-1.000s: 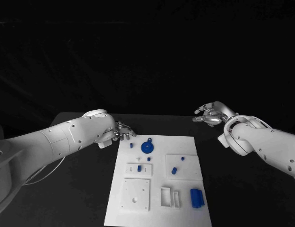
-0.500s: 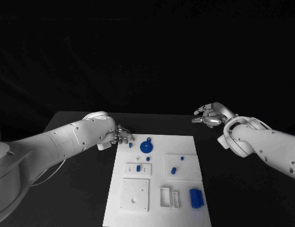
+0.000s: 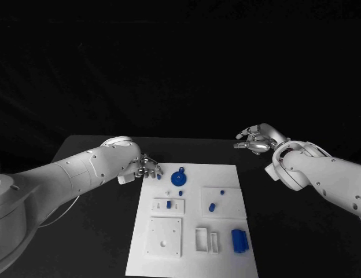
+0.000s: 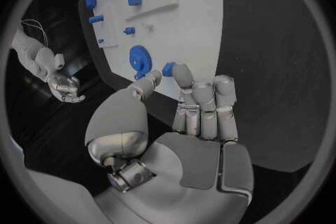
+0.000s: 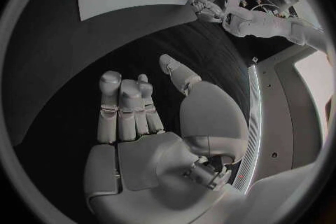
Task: Assemble the parts on the task board
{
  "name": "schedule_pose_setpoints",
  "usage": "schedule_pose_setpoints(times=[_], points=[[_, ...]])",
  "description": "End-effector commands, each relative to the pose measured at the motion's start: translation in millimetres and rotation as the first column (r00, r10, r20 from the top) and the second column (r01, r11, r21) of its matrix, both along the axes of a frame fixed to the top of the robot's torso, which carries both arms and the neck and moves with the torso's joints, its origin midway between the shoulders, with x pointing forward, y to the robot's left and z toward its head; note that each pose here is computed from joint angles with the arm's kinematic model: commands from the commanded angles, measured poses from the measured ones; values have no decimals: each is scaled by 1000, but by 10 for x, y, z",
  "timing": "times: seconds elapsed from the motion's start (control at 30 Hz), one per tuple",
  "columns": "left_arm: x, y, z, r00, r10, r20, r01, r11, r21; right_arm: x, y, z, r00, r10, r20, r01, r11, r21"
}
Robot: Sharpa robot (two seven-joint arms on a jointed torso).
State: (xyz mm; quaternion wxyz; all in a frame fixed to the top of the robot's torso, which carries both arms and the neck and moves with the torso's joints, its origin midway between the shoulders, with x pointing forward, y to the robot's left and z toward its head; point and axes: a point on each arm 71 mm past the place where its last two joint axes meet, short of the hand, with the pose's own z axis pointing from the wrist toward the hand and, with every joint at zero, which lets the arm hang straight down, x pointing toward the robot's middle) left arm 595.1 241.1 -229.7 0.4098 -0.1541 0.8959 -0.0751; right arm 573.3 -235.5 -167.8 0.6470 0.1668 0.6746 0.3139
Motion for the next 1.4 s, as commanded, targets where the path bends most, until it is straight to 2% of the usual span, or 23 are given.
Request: schedule_pose_setpoints(times=[0.03,0.87,1.2,1.4], points=[[-20,-24,-33,999,-26,-29,26,1000,3,-2,8,3,1000,6,4,-6,1000,1],[-8,-85,-21,1000,-23,-4,22,999,-48,12,35,-3,1000,8,1,-8,1000,1],[-5,-63,-22,1000,-13,-6,12,998,-63,14,32,-5,1000,7,-1,-7,1000,0],[2,-37,-10,1000,2,16,-1,998,-67,14,33,-6,1000,8,-1,-8,1000,0]])
